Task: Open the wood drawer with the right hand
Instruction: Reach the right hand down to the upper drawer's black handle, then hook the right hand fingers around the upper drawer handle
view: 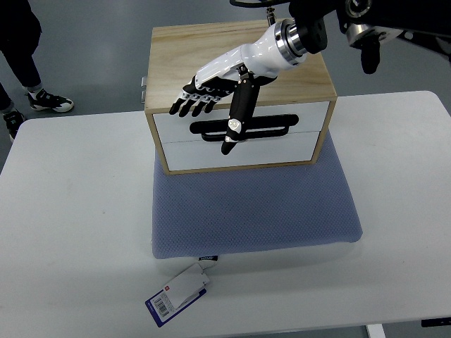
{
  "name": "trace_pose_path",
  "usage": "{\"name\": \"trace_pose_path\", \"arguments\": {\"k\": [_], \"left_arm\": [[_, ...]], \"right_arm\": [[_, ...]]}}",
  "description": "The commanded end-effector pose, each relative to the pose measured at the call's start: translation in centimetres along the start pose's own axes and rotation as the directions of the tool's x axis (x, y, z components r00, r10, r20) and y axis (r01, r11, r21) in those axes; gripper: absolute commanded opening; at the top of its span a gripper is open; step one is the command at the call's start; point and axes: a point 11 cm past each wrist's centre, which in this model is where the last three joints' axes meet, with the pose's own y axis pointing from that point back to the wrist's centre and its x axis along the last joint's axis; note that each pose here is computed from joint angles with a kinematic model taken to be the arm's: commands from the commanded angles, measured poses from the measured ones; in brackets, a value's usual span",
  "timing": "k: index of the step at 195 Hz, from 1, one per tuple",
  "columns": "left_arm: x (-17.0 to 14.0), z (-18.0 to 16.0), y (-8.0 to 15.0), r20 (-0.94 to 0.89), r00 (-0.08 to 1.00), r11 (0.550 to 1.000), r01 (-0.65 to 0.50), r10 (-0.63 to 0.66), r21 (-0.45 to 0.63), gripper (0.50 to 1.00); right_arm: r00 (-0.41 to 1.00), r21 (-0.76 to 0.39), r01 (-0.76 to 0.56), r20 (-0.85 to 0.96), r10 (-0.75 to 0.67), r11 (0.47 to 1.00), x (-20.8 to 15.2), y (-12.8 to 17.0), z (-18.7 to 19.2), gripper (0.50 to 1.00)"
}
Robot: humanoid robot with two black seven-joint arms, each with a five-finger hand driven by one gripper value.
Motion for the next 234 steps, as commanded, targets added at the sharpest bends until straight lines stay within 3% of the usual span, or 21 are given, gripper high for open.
{"name": "trace_pose_path", "arguments": {"k": [1, 48, 234], "left_arm": [[0.0, 0.0, 0.0, -0.001, 1.0, 1.0, -0.002, 0.002, 0.0, 1.0], [0.1, 0.0, 0.0, -0.001, 1.0, 1.0, -0.005, 0.005, 0.0, 1.0], [0.3, 0.0, 0.0, -0.002, 1.0, 1.0, -0.009, 0.009, 0.0, 1.0]], "right_arm": [[0.999, 0.001, 0.003, 0.036, -0.003, 1.0, -0.8, -0.2, 1.3, 0.944], [0.994, -0.016, -0.06, 0.092, 0.061, 0.998, -1.0, -0.2, 3.6, 0.944], [0.983, -0.142, -0.083, 0.152, 0.105, 0.986, -2.9, -0.3, 8.3, 0.942]]}}
